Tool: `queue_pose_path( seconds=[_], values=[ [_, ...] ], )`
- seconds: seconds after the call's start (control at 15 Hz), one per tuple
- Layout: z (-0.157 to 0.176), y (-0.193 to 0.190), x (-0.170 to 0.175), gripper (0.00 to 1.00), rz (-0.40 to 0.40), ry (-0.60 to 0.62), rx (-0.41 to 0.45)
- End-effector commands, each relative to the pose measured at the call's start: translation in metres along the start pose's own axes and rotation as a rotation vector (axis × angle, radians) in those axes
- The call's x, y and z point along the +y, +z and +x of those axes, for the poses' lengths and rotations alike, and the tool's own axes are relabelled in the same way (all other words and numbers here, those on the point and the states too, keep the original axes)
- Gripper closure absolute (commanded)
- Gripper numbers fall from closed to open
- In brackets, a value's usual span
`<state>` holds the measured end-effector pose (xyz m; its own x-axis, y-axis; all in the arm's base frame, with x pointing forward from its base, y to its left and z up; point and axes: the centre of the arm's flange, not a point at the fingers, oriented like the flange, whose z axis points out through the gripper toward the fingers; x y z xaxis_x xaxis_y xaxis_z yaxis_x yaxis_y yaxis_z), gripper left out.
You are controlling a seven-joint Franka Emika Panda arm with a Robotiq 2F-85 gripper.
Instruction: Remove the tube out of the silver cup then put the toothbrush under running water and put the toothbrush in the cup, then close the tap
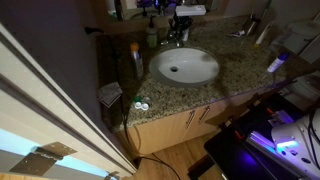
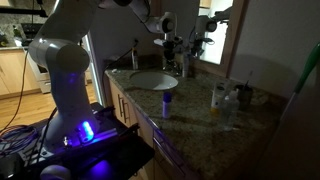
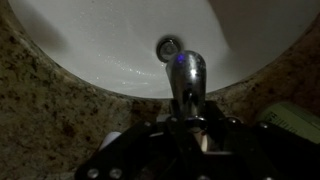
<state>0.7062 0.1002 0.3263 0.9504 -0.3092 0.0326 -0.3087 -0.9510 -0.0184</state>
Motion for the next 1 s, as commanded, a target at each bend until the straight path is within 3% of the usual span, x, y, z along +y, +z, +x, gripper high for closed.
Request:
queue_pose_path(
  seconds=[0.0,0.2,0.33,0.47,0.73,0.8,0.93],
  values=[
    [0.001,0.003,0.053,0.39,-0.04,-0.01,-0.156],
    [-0.005,-0.011,0.063,0.18,0.004,-0.055,-0.221],
    [-0.014,-0.019,0.076,0.03,-0.023,-0.093,-0.317],
    [-0.025,-0.036,0.097,0.0,-0.033,-0.151,-0.421],
    [-0.044,-0.076,0.119,0.0,-0.003,-0.245,-0.515],
    [-0.031,-0.059,0.109,0.0,-0.018,-0.196,-0.478],
    [-0.036,-0.075,0.114,0.0,-0.012,-0.22,-0.492]
  ],
)
